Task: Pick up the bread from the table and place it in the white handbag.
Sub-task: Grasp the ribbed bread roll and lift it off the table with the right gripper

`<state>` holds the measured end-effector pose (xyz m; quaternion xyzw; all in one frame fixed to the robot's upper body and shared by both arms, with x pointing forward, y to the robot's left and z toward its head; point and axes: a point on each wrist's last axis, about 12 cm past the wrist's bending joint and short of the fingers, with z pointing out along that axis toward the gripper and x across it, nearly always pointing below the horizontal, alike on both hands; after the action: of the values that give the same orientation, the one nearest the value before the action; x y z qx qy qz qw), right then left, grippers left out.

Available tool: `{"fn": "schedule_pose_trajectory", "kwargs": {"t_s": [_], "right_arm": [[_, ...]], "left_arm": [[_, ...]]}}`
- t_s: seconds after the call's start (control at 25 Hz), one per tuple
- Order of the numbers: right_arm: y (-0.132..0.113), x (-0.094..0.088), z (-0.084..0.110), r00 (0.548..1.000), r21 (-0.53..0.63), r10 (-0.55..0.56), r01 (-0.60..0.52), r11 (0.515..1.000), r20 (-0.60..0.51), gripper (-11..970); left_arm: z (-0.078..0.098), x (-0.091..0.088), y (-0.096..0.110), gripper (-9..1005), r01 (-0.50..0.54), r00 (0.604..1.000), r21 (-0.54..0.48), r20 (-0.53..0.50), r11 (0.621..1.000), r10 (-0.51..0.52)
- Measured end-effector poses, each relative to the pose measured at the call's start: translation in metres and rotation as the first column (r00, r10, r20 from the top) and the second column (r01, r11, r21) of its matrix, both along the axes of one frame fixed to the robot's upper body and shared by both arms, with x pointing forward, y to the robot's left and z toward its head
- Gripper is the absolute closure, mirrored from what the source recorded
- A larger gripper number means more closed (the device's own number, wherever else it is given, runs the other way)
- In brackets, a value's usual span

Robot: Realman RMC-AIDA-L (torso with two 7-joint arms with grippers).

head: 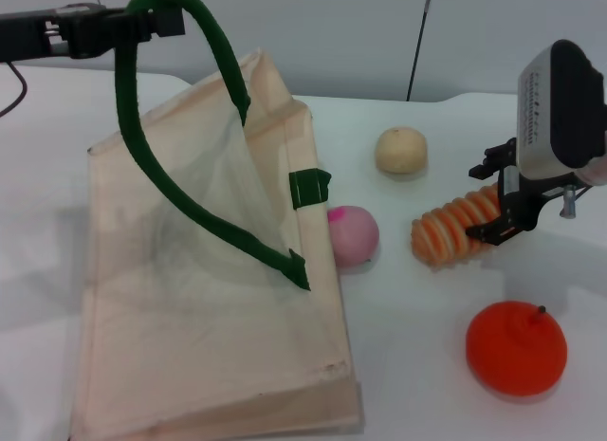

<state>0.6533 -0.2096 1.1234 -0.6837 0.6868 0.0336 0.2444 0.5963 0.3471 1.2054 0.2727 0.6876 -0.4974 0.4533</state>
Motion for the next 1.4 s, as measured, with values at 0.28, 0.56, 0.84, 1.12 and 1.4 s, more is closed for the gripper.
{"fn": "schedule_pose_trajectory", "kwargs": {"t_s": [0.28,0.56,0.84,1.12,1.4], "right_arm": [[0.0015,-0.0014,-0.0022,1.000,-0.022,-0.006,0.006,1.000,-0.018,99],[0.0020,-0.0020,-0.0024,0.999,-0.032,-0.012,0.011,0.999,-0.030,102],[0.0026,-0.0012,-0.0017,0.999,-0.038,-0.036,0.035,0.999,-0.040,250],[0.0076,-0.0031,-0.0045,0.999,-0.069,-0.002,0.000,0.998,-0.041,392],[0.0083,-0.0035,-0.0054,0.999,-0.077,0.007,-0.010,0.997,-0.045,494]], "left_arm": [[0.0000,0.0006,0.0002,899,-0.006,1.000,0.001,0.001,1.000,0.006],[-0.0004,0.0012,0.0002,899,-0.010,1.000,0.002,0.000,1.000,0.010],[-0.0004,0.0011,0.0002,899,-0.009,1.000,0.002,0.002,1.000,0.009],[-0.0003,0.0012,-0.0002,899,-0.009,1.000,0.001,0.003,1.000,0.009],[-0.0001,0.0015,-0.0007,899,-0.009,1.000,-0.002,0.004,1.000,0.009]]}}
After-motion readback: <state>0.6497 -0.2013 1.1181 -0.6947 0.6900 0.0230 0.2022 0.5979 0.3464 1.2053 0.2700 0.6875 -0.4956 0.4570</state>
